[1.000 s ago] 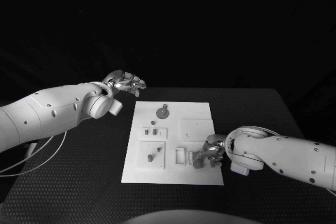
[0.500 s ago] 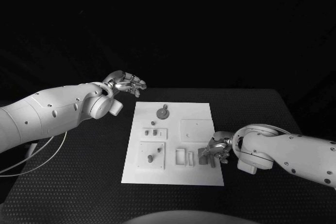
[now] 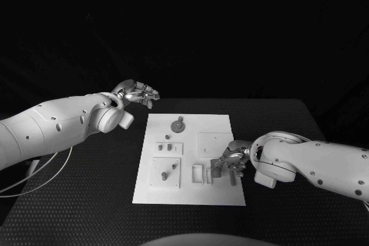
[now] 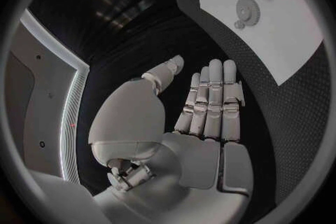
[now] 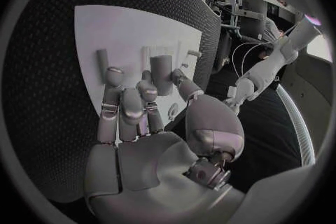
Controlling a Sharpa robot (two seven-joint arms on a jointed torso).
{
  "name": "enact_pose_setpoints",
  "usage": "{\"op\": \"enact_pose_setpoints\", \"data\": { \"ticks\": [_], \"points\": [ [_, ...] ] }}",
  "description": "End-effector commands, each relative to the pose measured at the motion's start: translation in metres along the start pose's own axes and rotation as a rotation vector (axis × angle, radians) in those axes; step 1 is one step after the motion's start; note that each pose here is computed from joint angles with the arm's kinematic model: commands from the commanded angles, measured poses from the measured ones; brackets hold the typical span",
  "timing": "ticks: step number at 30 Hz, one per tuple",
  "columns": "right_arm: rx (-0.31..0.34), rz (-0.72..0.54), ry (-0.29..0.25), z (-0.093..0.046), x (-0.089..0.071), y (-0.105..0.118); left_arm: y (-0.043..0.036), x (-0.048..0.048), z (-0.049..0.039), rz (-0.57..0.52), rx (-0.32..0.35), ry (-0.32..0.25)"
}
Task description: Assemble the parts on the task board
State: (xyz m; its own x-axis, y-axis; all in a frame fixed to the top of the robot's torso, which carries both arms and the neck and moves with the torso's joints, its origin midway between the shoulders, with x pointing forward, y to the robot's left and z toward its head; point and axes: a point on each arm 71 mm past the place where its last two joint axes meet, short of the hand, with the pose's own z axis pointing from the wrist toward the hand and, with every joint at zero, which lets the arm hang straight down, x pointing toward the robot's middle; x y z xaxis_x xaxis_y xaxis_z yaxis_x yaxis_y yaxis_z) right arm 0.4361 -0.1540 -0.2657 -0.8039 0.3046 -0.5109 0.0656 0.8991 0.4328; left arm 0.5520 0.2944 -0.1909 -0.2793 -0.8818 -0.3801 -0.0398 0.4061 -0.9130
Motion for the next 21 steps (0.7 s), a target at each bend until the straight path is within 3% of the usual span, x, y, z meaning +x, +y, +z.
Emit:
{"op": "enact_pose_setpoints", "data": {
  "ticks": [1, 10, 21],
  "points": [
    [0.005, 0.039, 0.047, 0.004, 0.004, 0.006, -0.0019, 0.0020, 0.0004, -0.009, 0.011, 0.010],
    [-0.002, 0.035, 0.066, 0.015, 0.008, 0.022, -0.0028, 0.0037, 0.0011, -0.010, 0.014, 0.013],
    [-0.025, 0.007, 0.027, 0.014, 0.006, 0.024, -0.0023, 0.0027, 0.0006, -0.011, 0.012, 0.011]
  ]
}}
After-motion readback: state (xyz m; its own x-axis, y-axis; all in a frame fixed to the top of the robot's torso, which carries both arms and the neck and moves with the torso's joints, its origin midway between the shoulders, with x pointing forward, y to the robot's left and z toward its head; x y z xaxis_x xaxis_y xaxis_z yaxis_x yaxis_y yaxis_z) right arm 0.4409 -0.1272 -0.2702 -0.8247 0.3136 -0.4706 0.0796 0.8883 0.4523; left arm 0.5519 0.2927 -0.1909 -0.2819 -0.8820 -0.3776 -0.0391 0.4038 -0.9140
